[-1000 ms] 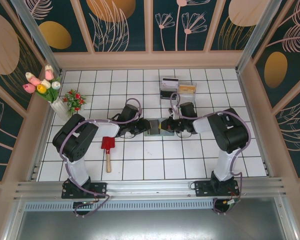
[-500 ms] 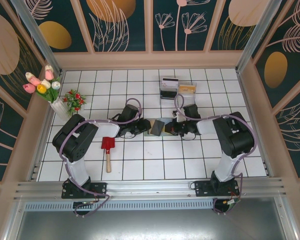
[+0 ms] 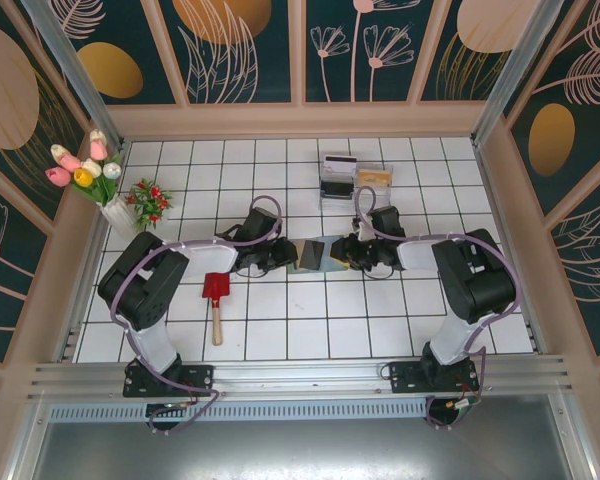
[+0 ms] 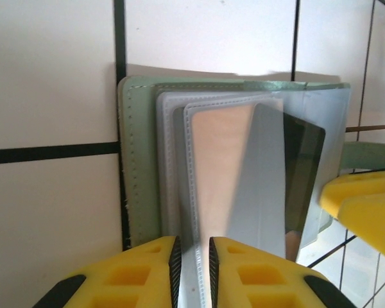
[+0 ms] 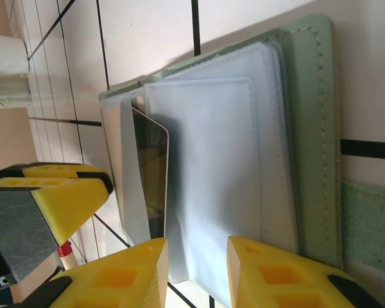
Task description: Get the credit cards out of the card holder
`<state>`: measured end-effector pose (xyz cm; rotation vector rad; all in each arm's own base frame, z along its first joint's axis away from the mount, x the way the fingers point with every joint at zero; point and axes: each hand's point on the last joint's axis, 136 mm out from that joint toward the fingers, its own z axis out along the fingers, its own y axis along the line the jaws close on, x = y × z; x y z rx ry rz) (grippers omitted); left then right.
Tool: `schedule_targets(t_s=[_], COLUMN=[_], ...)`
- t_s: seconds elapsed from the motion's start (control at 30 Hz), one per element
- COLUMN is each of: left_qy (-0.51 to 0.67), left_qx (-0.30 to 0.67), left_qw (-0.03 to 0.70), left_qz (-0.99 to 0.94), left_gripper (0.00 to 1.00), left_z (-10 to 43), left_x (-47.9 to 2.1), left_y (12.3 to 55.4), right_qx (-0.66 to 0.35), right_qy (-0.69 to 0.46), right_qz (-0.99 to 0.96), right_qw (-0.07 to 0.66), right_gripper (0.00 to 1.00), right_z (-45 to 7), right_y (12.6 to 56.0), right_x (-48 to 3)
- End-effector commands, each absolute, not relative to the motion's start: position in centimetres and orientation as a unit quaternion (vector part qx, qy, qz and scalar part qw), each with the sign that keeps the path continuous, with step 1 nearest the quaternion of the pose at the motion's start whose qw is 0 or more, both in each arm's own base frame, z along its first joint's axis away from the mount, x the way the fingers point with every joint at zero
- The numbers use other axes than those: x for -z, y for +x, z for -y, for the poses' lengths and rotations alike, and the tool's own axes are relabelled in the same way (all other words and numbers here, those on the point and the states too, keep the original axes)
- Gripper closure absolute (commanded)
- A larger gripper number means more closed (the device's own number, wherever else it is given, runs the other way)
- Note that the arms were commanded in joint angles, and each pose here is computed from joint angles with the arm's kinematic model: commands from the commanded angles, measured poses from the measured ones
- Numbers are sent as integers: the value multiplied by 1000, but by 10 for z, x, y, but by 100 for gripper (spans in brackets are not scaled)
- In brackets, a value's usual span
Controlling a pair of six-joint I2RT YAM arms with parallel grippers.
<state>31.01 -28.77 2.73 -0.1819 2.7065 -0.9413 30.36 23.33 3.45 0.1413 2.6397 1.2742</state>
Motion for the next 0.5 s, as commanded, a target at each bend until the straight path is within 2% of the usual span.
schedule_targets(t_s=[0.0,0.27,0.47], left_qy=[-51,-38,-57], left_qx=[319,347,318], left_qw=[141,161,190], left_qz=[-936,-923,-927], left_gripper=[81,86,88], left_z=[287,304,293], left_x=[-38,-58,-64], left_y=[310,316,326], right_qx=[-447,-443,-421], right_qy=[45,45,62], right_qz=[-884,-886,-897], right_qw=[127,128,120], right_gripper=[68,70,71], right_z=[-243,-252,-251], right_y=[314,321,325], right_x=[-50,-50,-37])
